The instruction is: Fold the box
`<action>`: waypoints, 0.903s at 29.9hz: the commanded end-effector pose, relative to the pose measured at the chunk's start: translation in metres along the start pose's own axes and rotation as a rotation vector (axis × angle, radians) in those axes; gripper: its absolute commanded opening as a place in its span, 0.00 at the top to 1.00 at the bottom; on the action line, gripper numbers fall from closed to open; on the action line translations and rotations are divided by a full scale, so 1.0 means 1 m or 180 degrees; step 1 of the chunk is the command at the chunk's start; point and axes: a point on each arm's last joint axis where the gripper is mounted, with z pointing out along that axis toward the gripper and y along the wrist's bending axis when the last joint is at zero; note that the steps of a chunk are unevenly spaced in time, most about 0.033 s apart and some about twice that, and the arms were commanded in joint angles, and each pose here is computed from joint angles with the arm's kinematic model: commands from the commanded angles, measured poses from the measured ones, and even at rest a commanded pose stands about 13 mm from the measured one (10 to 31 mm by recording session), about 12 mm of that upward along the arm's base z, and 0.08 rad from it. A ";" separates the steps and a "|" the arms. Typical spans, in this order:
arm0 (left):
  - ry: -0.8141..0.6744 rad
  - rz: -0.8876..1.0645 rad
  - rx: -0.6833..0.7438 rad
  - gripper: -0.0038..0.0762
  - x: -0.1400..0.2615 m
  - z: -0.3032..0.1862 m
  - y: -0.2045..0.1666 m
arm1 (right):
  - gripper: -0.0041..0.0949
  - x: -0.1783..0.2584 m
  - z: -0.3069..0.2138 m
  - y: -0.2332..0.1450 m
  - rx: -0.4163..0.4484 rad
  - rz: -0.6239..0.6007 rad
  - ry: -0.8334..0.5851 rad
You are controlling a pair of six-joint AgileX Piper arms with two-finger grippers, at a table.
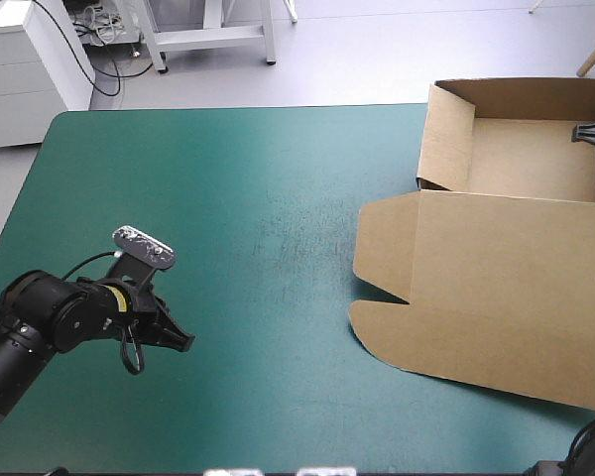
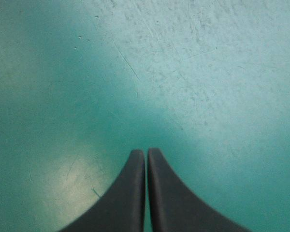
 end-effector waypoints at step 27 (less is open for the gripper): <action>-0.0232 -0.0072 0.0030 0.96 -0.006 -0.010 -0.001 | 0.22 -0.004 -0.037 -0.026 0.0099 0.0131 -0.0410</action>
